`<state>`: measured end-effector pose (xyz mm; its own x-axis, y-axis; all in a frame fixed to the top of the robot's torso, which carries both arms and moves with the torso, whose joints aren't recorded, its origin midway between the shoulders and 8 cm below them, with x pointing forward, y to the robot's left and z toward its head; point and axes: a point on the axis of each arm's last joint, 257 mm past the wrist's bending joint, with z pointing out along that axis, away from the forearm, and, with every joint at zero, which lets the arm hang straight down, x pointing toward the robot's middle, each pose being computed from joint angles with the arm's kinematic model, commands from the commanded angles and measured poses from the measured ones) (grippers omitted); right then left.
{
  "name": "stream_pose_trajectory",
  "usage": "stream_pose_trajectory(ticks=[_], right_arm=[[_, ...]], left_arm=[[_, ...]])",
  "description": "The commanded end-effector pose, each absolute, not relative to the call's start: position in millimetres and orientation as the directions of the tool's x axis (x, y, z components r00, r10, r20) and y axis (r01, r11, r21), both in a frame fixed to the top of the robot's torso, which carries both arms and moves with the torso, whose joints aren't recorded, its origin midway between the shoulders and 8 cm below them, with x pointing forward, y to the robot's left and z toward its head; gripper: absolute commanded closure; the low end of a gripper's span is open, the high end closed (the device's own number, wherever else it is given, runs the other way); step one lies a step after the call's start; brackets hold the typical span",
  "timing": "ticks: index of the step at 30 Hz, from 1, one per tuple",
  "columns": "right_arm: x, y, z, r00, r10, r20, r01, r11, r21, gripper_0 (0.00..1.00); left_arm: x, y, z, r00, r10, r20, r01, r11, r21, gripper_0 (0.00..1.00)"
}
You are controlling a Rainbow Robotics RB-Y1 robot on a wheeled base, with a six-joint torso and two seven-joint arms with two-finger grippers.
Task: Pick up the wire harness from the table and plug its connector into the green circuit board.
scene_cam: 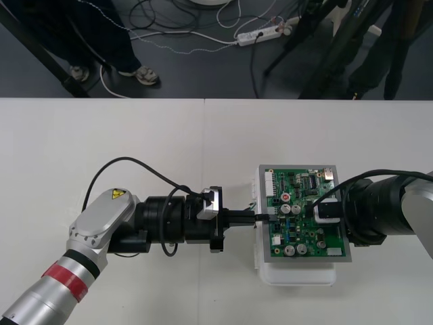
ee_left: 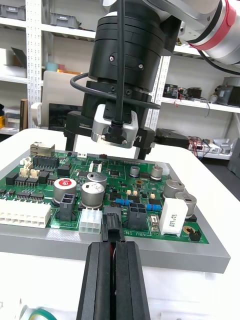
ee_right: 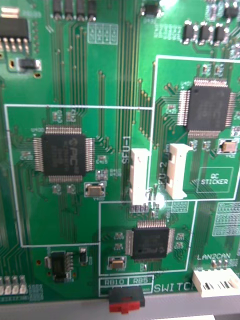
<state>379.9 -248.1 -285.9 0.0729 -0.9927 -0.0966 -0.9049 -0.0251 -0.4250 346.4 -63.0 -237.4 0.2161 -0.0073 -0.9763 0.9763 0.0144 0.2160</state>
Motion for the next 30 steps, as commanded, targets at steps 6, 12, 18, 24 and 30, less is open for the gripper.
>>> stream_pose_trajectory(ticks=[6,12,18,24,30], right_arm=[[379,-237,-285,0.025,-0.991,-0.135,-0.908,0.034,-0.418,0.0],[378,-237,-286,0.008,-0.989,-0.145,-0.91,0.053,-0.411,0.0],[378,-236,-286,0.009,-0.989,-0.149,-0.91,0.053,-0.41,0.0],[377,-235,-286,0.01,-0.988,-0.152,-0.911,0.053,-0.409,0.0],[377,-234,-286,0.013,-0.988,-0.153,-0.912,0.051,-0.408,0.0]], left_arm=[[350,-82,-224,0.293,-0.019,-0.956,0.956,0.004,0.293,1.0],[349,-81,-226,0.294,-0.014,-0.956,0.956,0.002,0.294,1.0],[350,-77,-229,0.294,-0.003,-0.956,0.956,0.002,0.294,1.0],[351,-73,-231,0.292,0.005,-0.956,0.956,0.003,0.292,1.0],[351,-72,-232,0.294,0.008,-0.956,0.956,0.003,0.294,1.0]])
